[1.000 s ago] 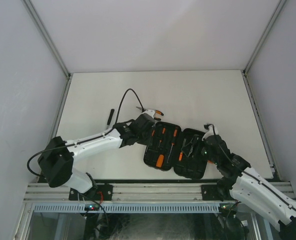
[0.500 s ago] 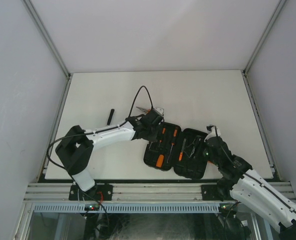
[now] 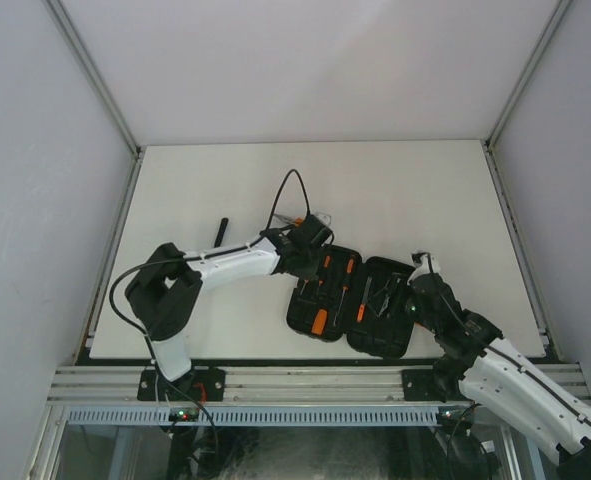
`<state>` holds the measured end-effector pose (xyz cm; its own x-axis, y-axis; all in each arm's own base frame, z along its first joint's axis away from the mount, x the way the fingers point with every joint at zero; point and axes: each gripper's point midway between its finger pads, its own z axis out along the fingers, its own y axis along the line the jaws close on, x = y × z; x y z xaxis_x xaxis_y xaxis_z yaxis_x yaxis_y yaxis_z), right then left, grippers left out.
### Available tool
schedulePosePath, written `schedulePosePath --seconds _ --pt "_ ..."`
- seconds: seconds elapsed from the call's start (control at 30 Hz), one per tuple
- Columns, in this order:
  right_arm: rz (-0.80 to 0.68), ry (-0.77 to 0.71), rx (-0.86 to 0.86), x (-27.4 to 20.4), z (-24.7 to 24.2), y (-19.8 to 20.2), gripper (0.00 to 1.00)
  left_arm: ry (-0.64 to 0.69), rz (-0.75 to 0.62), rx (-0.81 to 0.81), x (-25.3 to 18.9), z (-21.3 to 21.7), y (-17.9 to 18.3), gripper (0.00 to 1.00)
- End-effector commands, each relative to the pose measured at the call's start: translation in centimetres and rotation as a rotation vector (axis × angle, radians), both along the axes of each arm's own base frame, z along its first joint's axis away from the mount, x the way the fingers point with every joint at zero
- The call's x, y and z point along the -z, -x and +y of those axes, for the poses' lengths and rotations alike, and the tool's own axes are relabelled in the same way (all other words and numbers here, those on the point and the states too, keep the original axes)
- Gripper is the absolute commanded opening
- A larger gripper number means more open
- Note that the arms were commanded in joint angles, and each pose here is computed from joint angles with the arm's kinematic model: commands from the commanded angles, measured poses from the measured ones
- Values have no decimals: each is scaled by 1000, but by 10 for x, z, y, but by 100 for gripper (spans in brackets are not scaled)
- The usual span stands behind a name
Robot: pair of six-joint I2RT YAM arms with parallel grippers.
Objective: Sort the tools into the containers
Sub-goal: Adjust the storage box at the center of the board, then place the screwdriver in the storage box.
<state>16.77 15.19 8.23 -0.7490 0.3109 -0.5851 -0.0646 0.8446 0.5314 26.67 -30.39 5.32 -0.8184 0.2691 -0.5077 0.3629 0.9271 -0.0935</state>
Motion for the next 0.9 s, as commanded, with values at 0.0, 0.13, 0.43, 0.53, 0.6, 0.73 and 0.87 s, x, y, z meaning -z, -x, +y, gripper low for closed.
schedulePosePath --seconds 0.0,0.13,0.43,0.53,0.6,0.73,0.87 --pt "-12 -12 3 -2 3 -3 49 23 -56 -16 -19 -10 -23 11" --pt "-9 -14 0 -2 4 -3 49 13 -52 -27 -15 -9 -28 13" --pt "-1 -10 -6 0 3 0 48 1 -44 -36 -9 -8 -35 18" --pt "-2 -12 -8 -1 3 0 48 -6 -41 -38 -7 -8 -36 22" --pt "-1 -13 -9 -1 3 1 48 -12 -44 -40 -8 -7 -37 24" --pt "-3 -15 -9 -2 3 1 48 -26 -55 -44 -11 -4 -38 29" --pt "-4 -16 -12 -2 3 1 48 -28 -73 -50 -19 -1 -39 33"
